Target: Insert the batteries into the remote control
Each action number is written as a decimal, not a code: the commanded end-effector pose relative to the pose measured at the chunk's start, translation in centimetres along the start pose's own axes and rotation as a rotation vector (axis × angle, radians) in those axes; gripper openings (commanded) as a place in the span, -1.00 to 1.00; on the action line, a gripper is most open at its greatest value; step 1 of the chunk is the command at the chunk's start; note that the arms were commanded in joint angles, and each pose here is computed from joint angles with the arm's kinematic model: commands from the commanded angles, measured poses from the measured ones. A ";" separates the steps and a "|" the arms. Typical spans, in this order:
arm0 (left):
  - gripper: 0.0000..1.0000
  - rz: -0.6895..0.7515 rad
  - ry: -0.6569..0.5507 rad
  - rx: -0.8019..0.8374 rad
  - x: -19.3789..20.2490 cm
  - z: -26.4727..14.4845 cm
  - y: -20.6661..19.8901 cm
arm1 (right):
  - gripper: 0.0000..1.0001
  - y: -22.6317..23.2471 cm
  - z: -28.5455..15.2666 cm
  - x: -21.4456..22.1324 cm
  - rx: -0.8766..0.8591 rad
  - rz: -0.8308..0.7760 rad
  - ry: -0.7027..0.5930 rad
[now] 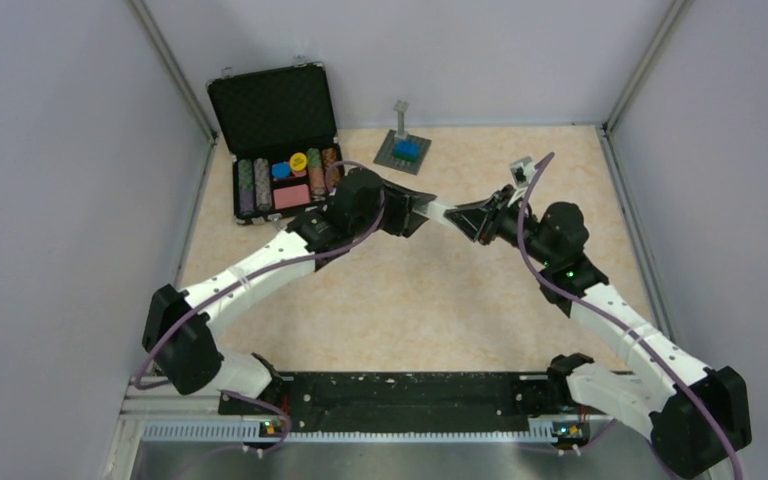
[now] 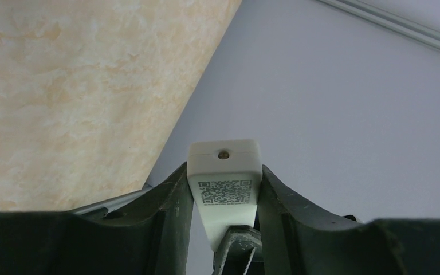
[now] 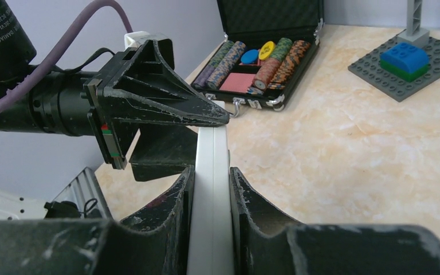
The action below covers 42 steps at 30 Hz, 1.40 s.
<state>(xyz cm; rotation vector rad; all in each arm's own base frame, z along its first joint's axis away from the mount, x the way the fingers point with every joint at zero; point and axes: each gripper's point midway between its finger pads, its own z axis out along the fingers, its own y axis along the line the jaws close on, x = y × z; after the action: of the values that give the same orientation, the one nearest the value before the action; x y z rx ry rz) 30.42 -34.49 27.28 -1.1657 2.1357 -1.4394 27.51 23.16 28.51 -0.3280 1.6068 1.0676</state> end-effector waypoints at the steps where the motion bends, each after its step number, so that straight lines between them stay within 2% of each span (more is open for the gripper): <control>1: -0.20 -0.021 0.062 -0.021 1.2 1.1 0.0 | -1.00 2.1 0.5 -2.1 -0.083 -0.082 -0.089; 7: 0.13 -0.006 0.067 -0.039 1.3 1.7 0.6 | -1.00 1.8 0.8 -1.2 -0.084 -0.082 -0.075; 11: 0.22 0.003 0.070 -0.041 1.3 2.0 0.6 | -1.00 1.5 1.0 -0.8 -0.079 -0.081 -0.069; 12: 0.17 0.004 0.072 -0.040 1.3 2.1 0.5 | -1.00 1.4 1.1 -0.7 -0.077 -0.080 -0.067; 13: 0.04 0.006 0.072 -0.038 1.3 2.1 0.5 | -1.00 1.3 1.2 -0.7 -0.075 -0.077 -0.063; 15: -0.29 0.007 0.064 -0.038 1.2 2.1 0.5 | -1.00 1.1 1.3 -0.4 -0.066 -0.078 -0.057; 16: -0.52 0.007 0.060 -0.038 1.1 2.1 0.5 | -1.00 1.0 1.3 -0.3 -0.062 -0.078 -0.052; 19: -1.00 0.008 0.052 -0.045 1.0 2.2 0.7 | -1.00 0.6 1.6 0.2 -0.048 -0.070 -0.034; 20: -1.00 0.010 0.048 -0.047 0.9 2.2 0.7 | -1.00 0.5 1.7 0.4 -0.045 -0.065 -0.024; 21: -1.00 0.012 0.040 -0.053 0.6 2.3 0.9 | -0.95 0.4 1.8 0.7 -0.038 -0.056 -0.004; 22: -1.00 0.017 0.031 -0.054 0.4 2.3 0.9 | -0.81 0.5 1.8 0.9 -0.040 -0.049 0.017; 25: -1.00 0.037 -0.007 -0.067 -0.9 2.0 1.4 | -0.18 0.8 1.9 1.1 -0.030 -0.013 0.082; 26: -1.00 0.039 -0.017 -0.063 -1.3 1.7 1.4 | -0.04 1.2 1.7 0.9 -0.039 -0.003 0.096; 29: -1.00 0.048 -0.042 -0.054 -2.6 1.1 1.3 | 0.22 1.7 1.4 1.1 -0.041 0.042 0.128; 33: -1.00 0.041 -0.057 -0.055 -3.7 0.5 1.7 | 0.36 2.1 1.1 1.8 -0.049 0.090 0.166; 42: -1.00 0.057 -0.057 -0.037 -5.0 -0.5 1.9 | 0.39 1.9 0.0 3.9 -0.045 0.115 0.230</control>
<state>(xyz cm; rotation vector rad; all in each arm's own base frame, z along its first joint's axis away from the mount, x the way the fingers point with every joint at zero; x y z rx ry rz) 32.51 -30.32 22.34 -1.2322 2.1955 -1.2477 25.96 25.32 24.74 -0.3683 1.8561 1.1625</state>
